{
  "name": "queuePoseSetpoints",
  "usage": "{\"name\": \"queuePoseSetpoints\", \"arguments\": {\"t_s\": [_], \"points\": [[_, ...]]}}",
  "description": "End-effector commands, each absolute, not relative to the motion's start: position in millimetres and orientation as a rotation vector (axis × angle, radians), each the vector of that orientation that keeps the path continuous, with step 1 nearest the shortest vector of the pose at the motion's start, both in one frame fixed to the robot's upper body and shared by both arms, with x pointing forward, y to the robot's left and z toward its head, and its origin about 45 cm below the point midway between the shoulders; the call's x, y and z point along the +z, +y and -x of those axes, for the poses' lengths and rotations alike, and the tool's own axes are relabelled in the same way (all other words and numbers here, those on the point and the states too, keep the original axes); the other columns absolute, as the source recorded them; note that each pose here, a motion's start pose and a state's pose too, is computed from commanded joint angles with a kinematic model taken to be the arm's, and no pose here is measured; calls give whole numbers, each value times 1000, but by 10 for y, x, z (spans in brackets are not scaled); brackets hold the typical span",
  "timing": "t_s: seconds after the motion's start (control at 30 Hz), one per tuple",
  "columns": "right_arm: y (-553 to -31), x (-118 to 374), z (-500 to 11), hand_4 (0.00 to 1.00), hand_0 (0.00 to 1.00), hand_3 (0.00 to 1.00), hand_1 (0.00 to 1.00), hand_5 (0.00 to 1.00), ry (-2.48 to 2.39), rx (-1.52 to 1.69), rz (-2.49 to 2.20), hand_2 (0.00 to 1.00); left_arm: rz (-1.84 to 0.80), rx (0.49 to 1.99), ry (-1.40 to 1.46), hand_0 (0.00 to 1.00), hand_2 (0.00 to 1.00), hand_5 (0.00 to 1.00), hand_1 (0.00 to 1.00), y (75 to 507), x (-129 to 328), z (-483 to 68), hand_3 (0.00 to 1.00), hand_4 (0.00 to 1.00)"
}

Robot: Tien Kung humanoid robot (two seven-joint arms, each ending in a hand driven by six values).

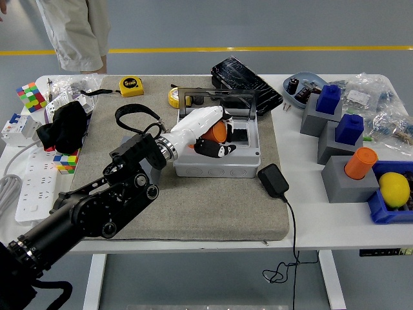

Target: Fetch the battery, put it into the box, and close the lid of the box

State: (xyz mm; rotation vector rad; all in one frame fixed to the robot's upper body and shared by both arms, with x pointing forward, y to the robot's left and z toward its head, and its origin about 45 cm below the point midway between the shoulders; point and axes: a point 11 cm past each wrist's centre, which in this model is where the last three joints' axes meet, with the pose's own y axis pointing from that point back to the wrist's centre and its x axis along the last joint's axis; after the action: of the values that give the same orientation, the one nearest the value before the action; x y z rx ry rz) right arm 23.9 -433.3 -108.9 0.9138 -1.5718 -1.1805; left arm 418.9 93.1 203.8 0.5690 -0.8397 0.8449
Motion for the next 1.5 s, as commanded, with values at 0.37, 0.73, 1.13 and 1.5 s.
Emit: {"name": "queuePoseSetpoints", "arguments": {"t_s": [0.37, 0.73, 1.13, 1.5], "points": [[-4314, -1095, -245, 998, 767, 750, 719, 540, -1558, -1177, -920, 732, -642, 854, -883, 246, 252, 2, 261, 1025, 2013, -4337, 366, 925], [-4306, -1096, -267, 998, 767, 750, 720, 539, -1555, -1170, -930, 732, -596, 858, -859, 757, 831, 267, 811, 1026, 2008, -4326, 902, 998], [-4307, -1096, -265, 998, 766, 750, 719, 540, -1556, -1170, -931, 732, -566, 880, -833, 755, 875, 309, 829, 1034, 2054, -4315, 927, 998], [-4306, -1098, -245, 998, 766, 750, 719, 541, -1558, -1176, -925, 732, -396, 959, -870, 689, 796, 323, 750, 1014, 2421, -4283, 881, 998]]}}
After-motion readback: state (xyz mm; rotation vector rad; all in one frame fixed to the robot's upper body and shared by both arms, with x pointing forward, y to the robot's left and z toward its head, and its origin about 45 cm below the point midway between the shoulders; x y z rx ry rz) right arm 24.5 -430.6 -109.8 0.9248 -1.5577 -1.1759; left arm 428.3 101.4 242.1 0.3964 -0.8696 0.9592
